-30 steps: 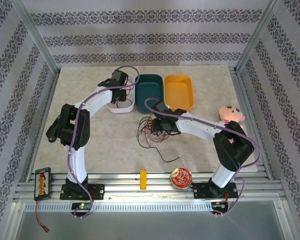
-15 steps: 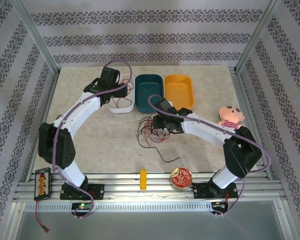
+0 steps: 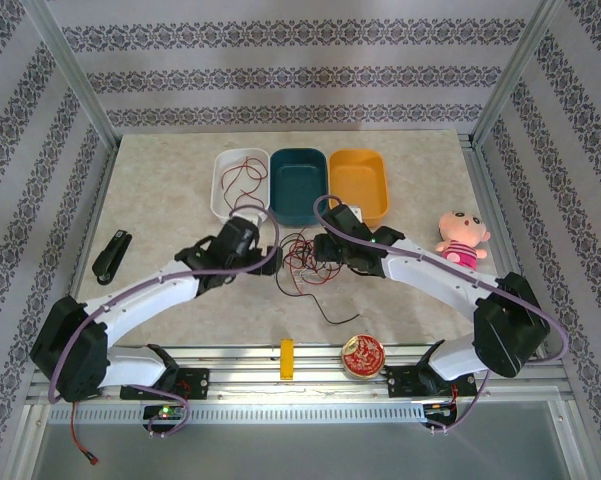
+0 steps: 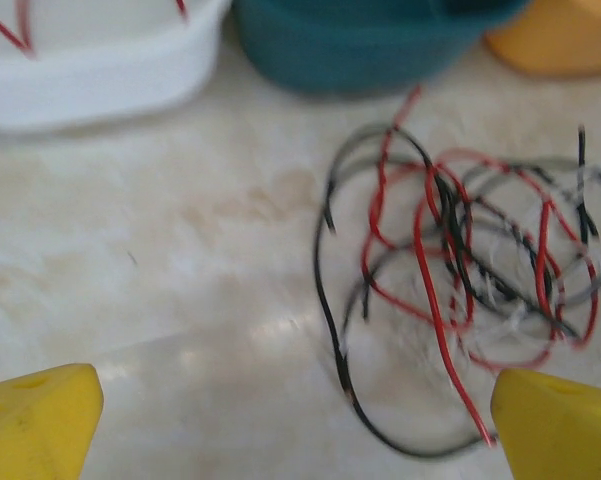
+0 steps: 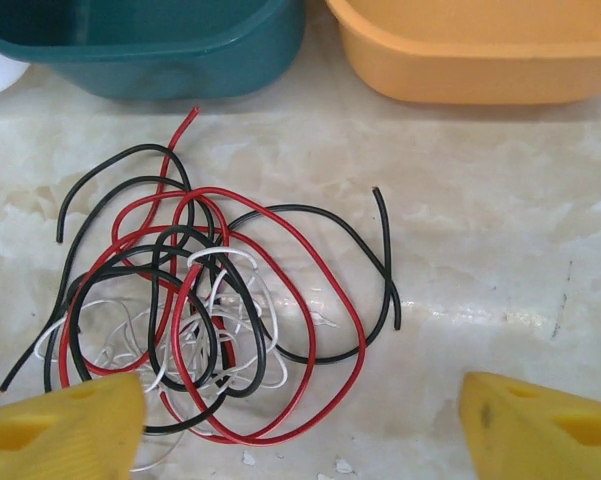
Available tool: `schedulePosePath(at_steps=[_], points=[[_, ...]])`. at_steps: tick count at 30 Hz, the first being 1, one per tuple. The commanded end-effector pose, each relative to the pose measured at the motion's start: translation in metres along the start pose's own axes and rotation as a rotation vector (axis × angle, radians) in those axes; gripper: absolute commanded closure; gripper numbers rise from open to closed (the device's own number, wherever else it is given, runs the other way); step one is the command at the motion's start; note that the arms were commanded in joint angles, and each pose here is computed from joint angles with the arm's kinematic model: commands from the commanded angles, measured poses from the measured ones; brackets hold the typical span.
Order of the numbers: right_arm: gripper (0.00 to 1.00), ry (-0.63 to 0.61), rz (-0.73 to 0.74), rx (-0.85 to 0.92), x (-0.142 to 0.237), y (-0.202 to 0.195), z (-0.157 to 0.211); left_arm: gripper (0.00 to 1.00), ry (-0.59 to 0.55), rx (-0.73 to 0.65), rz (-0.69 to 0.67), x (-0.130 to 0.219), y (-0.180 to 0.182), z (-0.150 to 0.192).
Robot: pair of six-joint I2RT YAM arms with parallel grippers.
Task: Untangle the cables
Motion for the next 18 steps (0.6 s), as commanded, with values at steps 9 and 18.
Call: schedulePosePath(at_steps=[9, 18], points=[[0.02, -0.028, 0.050, -0.097, -0.001, -0.019, 0.006, 0.32, -0.002, 0.089, 0.108, -0.020, -0.038, 0.025], [0.02, -0.019, 0.110, -0.163, -0.009, -0.025, 0.008, 0.60, 0.015, 0.072, 0.124, -0.047, -0.055, 0.020]])
Point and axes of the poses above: each hand's point on the last joint's axis, 136 mm out from that joint toward the fingers, its own x axis back along the fingers, its own y axis along the line the jaws close on, z = x × y, the point moved 10 cm from there along x, back along the fingers, and after that the axes turned 6 degrees about x, right-handed, at the moved point
